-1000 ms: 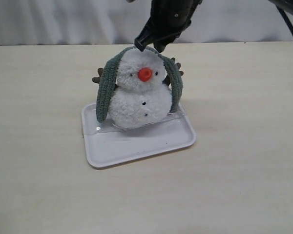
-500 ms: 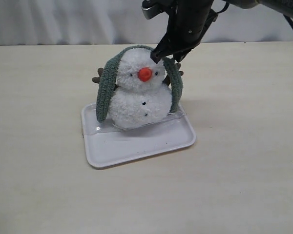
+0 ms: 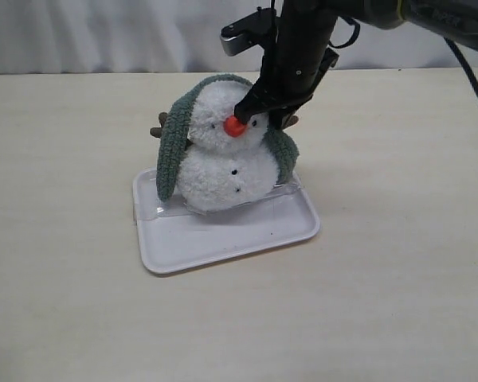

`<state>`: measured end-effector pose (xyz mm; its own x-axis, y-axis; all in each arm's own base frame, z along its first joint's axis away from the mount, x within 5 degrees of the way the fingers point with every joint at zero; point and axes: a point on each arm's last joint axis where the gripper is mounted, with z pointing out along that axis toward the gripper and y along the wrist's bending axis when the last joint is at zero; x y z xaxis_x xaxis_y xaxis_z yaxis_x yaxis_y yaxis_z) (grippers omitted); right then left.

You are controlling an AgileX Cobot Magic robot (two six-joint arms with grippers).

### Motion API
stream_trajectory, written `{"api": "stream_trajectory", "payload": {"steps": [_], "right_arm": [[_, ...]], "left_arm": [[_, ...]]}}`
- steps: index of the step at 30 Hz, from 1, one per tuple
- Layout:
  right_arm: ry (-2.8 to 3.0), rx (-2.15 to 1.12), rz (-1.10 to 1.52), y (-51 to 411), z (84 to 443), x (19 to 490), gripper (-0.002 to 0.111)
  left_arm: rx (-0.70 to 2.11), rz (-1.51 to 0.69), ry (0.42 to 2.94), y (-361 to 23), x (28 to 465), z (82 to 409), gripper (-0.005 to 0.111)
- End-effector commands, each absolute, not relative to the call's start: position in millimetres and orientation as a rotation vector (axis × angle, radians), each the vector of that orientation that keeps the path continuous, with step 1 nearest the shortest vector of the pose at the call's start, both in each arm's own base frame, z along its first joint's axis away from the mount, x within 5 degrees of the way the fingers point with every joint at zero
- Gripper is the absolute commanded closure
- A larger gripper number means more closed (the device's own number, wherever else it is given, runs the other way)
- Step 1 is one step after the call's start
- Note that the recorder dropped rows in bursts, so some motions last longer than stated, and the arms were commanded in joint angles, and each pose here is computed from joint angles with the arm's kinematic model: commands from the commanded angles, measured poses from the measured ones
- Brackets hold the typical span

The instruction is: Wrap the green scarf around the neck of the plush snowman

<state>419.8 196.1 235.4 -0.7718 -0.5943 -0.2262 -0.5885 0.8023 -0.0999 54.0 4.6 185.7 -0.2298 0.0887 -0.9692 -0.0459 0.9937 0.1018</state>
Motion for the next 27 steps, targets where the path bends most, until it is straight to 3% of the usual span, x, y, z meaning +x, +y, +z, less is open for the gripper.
{"api": "stream_trajectory", "payload": {"steps": [1,7,13,14,17,20,24,27], "right_arm": [[2.78,-0.926,0.039,198,234,415,0.104],[2.818,-0.943,0.047,201,215,419,0.104],[2.679,-0.932,-0.003,192,272,410,0.103],[2.655,-0.929,0.0,190,283,407,0.101],[2.617,-0.909,0.058,186,309,390,0.077],[2.715,-0.946,0.042,176,287,372,0.055],[2.799,-0.935,0.005,168,229,360,0.054],[2.682,-0.886,0.035,171,210,365,0.054]], "left_arm": [[0.038,0.123,1.793,4,54,185,0.107],[0.038,0.123,1.793,4,54,185,0.107],[0.038,0.123,1.793,4,54,185,0.107],[0.038,0.123,1.793,4,54,185,0.107],[0.038,0.123,1.793,4,54,185,0.107],[0.037,0.121,1.793,4,54,185,0.107],[0.037,0.121,1.793,4,54,185,0.107],[0.037,0.121,1.793,4,54,185,0.107]]}}
